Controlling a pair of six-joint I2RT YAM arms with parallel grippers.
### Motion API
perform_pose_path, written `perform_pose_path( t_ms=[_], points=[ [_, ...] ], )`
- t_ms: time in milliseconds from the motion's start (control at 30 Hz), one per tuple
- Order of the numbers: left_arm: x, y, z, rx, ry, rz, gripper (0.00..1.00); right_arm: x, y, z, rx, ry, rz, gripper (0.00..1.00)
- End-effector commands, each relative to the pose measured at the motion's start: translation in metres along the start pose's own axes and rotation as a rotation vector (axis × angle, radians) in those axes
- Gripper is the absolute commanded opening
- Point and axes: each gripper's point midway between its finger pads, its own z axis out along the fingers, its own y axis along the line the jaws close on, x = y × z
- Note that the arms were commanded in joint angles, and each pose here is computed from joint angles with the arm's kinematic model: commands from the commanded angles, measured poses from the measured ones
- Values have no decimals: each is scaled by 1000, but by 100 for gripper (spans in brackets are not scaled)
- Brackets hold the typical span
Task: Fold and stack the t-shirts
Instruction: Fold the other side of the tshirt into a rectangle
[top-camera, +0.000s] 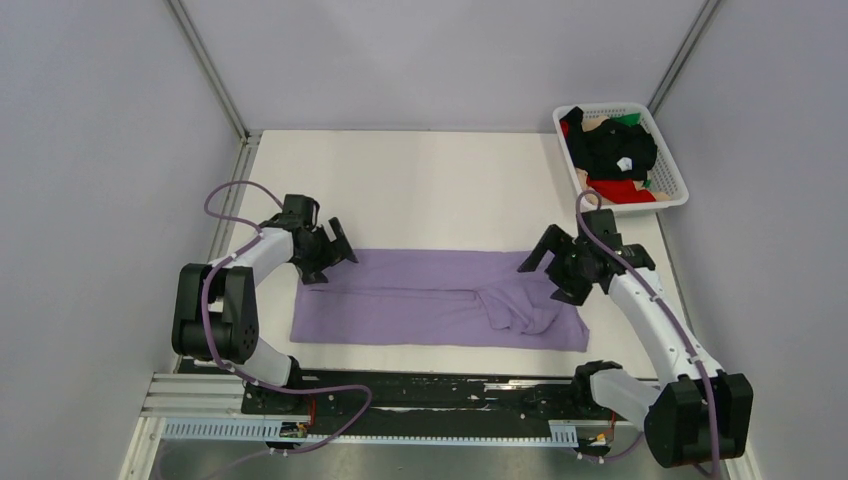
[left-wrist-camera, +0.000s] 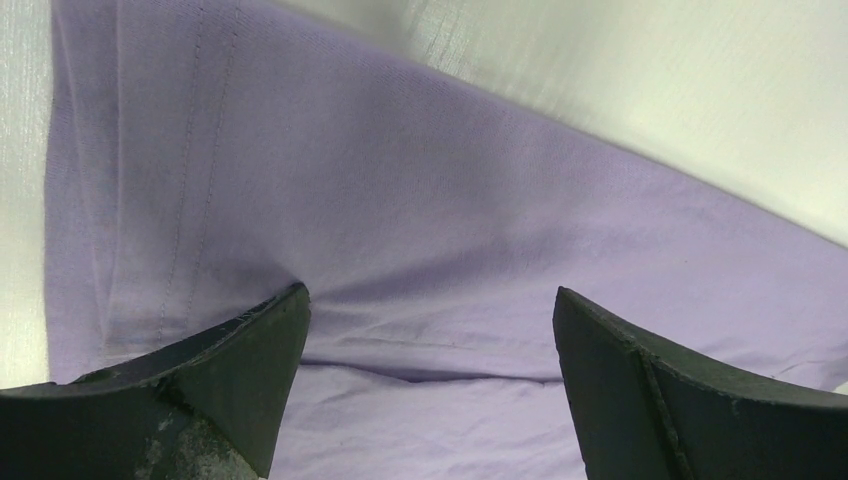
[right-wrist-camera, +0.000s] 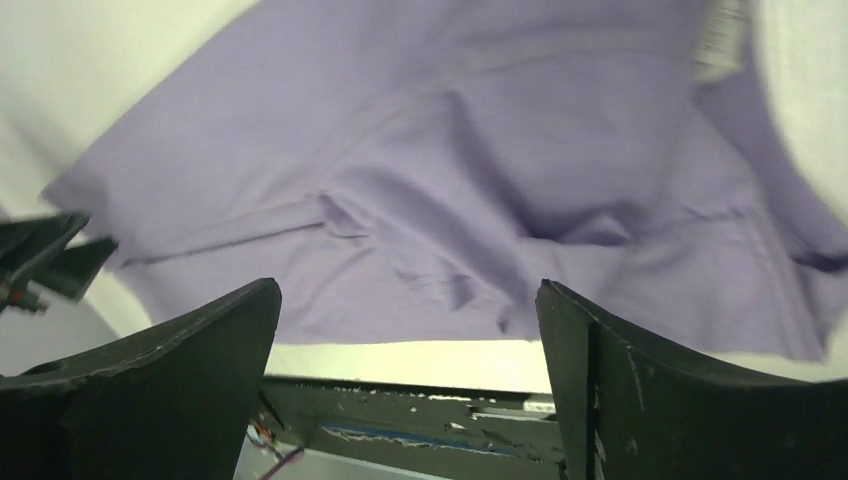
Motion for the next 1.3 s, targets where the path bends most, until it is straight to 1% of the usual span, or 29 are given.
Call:
perform_pose_path(
  t_ms=[0, 100, 200, 300, 400, 500, 567, 667, 767, 867, 1000, 1100, 1200, 1267],
  points=[
    [-4, 13, -2, -42, -19, 36, 100, 10, 79, -4, -317, 36, -235, 100],
    [-3, 12, -2, -40, -17, 39, 100, 29, 77, 25, -198, 93, -266, 100],
    [-2, 14, -3, -39, -20, 41, 100, 39, 59, 52, -84, 150, -214, 100],
    [-1, 16, -4, -50, -20, 48, 100, 43, 29, 66, 45, 141, -155, 100],
    [0, 22, -5, -77, -22, 54, 100, 49, -11, 61, 206, 124, -77, 100],
    [-2, 22, -6, -83, -32, 60, 100, 59, -50, 48, 355, 120, 39, 100],
    [-4, 23, -8, -86, -42, 59, 100, 74, -68, 40, 402, 148, 115, 100],
    [-6, 23, -10, -89, -52, 64, 100, 81, -79, 29, 413, 150, 189, 100],
    [-7, 21, -9, -83, -50, 67, 100, 79, -76, 20, 377, 121, 209, 100],
    [-8, 18, -9, -70, -44, 68, 100, 65, -61, 9, 294, 62, 201, 100],
    [-8, 16, -11, -60, -48, 72, 100, 42, -30, -13, 159, -26, 136, 100],
    [-9, 14, -13, -49, -57, 74, 100, 24, 2, -30, 4, -91, 58, 100],
    [-9, 9, -14, -24, -55, 78, 100, 18, 37, -31, -165, -95, 1, 100],
    [-8, 5, -15, -8, -50, 79, 100, 16, 48, -18, -209, -80, 5, 100]
  ],
)
